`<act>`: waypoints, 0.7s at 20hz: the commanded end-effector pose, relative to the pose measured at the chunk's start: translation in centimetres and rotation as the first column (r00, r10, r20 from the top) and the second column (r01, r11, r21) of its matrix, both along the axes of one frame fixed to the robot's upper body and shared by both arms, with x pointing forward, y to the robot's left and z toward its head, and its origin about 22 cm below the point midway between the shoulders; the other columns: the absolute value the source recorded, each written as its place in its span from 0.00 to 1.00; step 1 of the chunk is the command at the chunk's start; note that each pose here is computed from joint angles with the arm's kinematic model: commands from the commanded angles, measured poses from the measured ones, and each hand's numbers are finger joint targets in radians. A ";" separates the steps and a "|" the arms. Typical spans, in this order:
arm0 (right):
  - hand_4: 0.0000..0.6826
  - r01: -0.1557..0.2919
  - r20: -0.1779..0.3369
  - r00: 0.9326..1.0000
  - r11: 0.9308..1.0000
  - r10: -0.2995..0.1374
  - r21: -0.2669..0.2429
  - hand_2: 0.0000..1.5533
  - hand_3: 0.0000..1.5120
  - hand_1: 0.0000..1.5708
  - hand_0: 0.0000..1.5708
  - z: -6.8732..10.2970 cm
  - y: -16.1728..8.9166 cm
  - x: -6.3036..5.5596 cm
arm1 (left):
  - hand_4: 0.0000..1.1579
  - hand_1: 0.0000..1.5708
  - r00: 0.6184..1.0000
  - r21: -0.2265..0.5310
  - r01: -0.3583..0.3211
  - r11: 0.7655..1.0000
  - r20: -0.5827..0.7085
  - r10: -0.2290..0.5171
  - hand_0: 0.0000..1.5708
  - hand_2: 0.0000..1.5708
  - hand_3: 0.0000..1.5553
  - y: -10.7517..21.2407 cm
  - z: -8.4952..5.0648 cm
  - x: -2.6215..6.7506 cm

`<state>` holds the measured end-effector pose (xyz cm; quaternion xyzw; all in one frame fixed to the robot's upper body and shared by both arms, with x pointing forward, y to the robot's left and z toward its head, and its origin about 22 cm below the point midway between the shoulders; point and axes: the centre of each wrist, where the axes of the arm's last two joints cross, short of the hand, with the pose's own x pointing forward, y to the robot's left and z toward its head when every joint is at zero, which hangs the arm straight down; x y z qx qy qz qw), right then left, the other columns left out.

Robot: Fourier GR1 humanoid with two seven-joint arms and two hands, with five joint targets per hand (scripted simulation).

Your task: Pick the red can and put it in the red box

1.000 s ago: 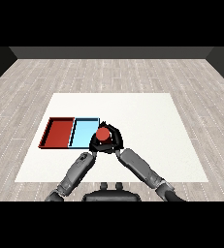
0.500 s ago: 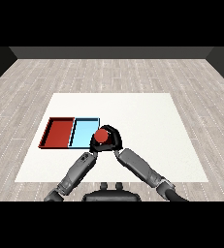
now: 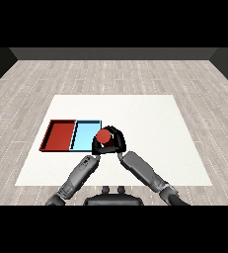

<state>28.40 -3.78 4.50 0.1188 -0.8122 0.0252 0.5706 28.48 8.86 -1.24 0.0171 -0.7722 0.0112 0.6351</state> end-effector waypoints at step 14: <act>0.00 0.041 0.023 0.999 0.999 -0.041 -0.010 0.00 0.00 0.00 0.00 -0.1 -1.7 1.6 | 0.99 1.00 0.999 -0.010 -0.022 1.000 -0.038 0.022 1.00 1.00 0.97 1.7 -2.0 -0.78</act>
